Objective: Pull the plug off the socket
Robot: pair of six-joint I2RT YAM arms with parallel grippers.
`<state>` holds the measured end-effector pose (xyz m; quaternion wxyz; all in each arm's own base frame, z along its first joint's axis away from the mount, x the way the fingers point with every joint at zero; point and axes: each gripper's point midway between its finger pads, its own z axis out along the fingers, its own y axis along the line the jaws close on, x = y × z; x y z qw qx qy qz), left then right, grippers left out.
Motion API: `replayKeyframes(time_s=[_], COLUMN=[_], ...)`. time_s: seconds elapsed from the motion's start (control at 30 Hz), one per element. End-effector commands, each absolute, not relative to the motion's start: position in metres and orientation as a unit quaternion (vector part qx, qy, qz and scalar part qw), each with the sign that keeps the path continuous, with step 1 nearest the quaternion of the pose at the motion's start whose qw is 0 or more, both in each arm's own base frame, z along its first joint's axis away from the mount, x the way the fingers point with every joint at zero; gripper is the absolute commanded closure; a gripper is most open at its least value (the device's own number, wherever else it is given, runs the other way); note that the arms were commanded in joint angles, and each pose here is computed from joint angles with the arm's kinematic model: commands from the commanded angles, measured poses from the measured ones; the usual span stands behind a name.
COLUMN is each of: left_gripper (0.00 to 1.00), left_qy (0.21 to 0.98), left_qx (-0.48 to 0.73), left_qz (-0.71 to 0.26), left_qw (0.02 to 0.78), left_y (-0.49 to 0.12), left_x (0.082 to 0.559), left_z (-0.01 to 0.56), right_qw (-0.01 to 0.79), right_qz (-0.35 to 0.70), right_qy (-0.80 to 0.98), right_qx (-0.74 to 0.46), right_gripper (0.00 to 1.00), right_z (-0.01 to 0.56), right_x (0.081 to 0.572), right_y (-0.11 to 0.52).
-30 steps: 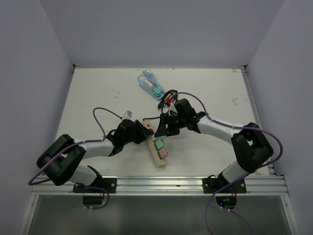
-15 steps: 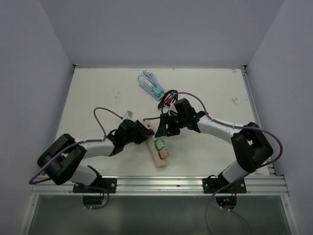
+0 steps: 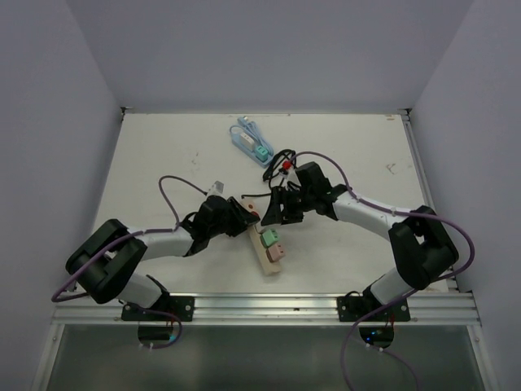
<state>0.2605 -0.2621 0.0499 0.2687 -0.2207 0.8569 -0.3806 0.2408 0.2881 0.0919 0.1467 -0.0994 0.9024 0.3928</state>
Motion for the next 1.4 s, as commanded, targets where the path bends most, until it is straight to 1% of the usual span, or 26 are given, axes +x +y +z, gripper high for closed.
replayKeyframes(time_s=[0.0,0.13,0.27,0.33,0.4,0.53,0.7,0.83,1.13,1.27,1.37], left_gripper=[1.0,1.0,1.0,1.0,1.0,1.0,1.0,1.0,1.0,1.0,1.0], left_qy=[0.927,0.932,0.933,0.934,0.936,0.936,0.937,0.938,0.941,0.941,0.941], left_qx=[-0.233,-0.229,-0.233,-0.231,-0.224,-0.217,-0.21,-0.209,-0.211,-0.215,-0.218], left_qz=[-0.163,-0.158,-0.152,-0.151,-0.148,-0.152,-0.148,-0.149,-0.148,-0.147,-0.153], left_qw=[0.243,0.232,0.229,0.227,0.227,0.231,0.235,0.233,0.221,0.214,0.206], left_y=[-0.181,-0.186,-0.185,-0.185,-0.184,-0.182,-0.178,-0.175,-0.187,-0.187,-0.186], left_x=[0.228,0.229,0.229,0.228,0.228,0.228,0.232,0.229,0.241,0.237,0.232], left_z=[-0.036,-0.041,-0.044,-0.044,-0.045,-0.045,-0.045,-0.048,-0.046,-0.049,-0.054], right_qw=[0.225,0.23,0.234,0.231,0.219,0.217,0.2,0.202,0.208,0.207,0.2], right_qz=[0.364,0.346,0.328,0.335,0.363,0.374,0.394,0.393,0.361,0.336,0.344], right_qy=[0.9,0.904,0.91,0.909,0.903,0.901,0.896,0.896,0.906,0.915,0.915], right_qx=[-0.083,-0.096,-0.096,-0.089,-0.076,-0.046,-0.041,-0.048,-0.072,-0.082,-0.066], right_gripper=[1.0,1.0,1.0,1.0,1.0,1.0,1.0,1.0,1.0,1.0,1.0], right_z=[0.13,0.132,0.128,0.125,0.128,0.127,0.125,0.13,0.138,0.138,0.137], right_x=[0.272,0.273,0.273,0.274,0.273,0.284,0.287,0.294,0.295,0.294,0.295], right_y=[0.284,0.296,0.289,0.283,0.279,0.255,0.252,0.255,0.282,0.272,0.259])
